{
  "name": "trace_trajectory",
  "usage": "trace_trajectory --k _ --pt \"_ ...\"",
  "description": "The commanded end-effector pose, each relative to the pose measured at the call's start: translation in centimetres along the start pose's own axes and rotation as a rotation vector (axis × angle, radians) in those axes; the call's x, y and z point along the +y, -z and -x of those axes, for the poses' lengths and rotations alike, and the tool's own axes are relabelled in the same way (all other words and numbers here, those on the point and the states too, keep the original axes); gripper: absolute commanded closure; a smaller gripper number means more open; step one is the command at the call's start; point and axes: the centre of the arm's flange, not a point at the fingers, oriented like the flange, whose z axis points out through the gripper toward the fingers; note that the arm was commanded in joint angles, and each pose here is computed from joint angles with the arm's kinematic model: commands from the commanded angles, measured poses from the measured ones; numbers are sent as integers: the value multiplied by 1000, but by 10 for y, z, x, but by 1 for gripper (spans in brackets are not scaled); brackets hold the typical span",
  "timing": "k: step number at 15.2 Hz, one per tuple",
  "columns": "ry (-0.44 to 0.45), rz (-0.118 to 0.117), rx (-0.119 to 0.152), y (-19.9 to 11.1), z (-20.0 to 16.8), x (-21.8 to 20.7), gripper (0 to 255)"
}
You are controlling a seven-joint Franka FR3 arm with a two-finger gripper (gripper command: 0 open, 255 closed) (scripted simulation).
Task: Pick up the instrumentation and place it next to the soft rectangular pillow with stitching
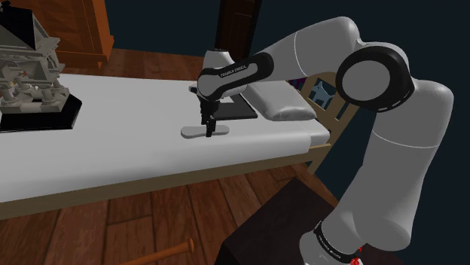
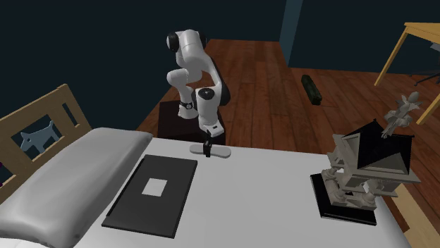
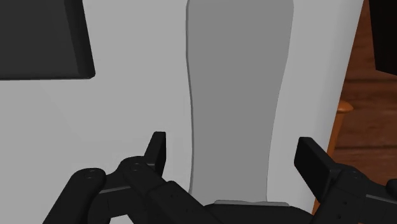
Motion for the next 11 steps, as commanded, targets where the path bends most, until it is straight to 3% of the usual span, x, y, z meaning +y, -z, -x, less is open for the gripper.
trace_trajectory --k 1,7,8,11 --pt "0 0 0 -2 0 0 0" --pt "0 0 0 -2 0 0 0" --pt "0 0 0 -2 0 0 255" --pt "0 0 0 -2 0 0 255"
